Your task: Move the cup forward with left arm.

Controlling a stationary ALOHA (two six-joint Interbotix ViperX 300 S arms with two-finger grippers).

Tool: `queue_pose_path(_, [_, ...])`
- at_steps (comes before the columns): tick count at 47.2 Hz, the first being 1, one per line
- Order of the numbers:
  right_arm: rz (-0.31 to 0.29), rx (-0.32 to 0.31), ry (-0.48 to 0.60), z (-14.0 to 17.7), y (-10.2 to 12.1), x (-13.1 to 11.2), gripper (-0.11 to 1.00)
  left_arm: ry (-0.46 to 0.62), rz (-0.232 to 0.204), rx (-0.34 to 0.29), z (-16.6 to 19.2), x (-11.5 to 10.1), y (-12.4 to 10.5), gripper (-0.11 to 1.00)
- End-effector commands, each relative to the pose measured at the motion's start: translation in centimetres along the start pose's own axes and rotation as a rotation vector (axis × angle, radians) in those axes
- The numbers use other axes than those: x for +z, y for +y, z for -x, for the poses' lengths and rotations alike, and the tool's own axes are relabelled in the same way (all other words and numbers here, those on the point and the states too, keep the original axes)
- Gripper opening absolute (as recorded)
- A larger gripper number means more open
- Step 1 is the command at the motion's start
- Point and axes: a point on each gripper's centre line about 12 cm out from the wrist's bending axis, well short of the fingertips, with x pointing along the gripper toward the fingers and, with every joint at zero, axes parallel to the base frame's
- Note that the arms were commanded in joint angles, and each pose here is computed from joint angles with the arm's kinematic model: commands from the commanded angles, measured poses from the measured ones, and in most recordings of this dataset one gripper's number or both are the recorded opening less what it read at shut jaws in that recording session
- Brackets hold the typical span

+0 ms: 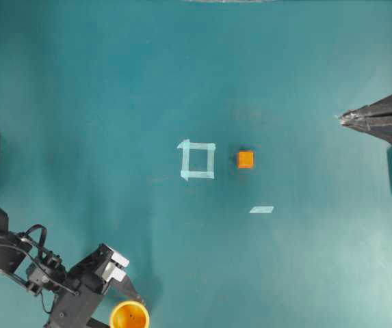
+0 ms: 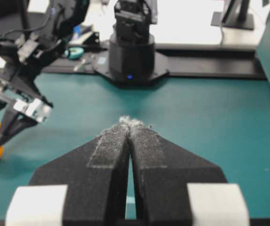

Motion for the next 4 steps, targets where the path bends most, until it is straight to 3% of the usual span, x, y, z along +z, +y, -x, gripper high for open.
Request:
queue_pose_path(1, [0.002, -0.002, -0.034, -0.16, -0.04, 1.34, 0.00, -0.038, 0.000, -0.002, -0.08, 1.24, -0.05, 0.65])
queue_pose_path(4, [0.002, -0.002, -0.034, -0.16, -0.04, 1.34, 0.00, -0.038, 0.000, -0.002, -0.08, 1.24, -0.05, 0.65])
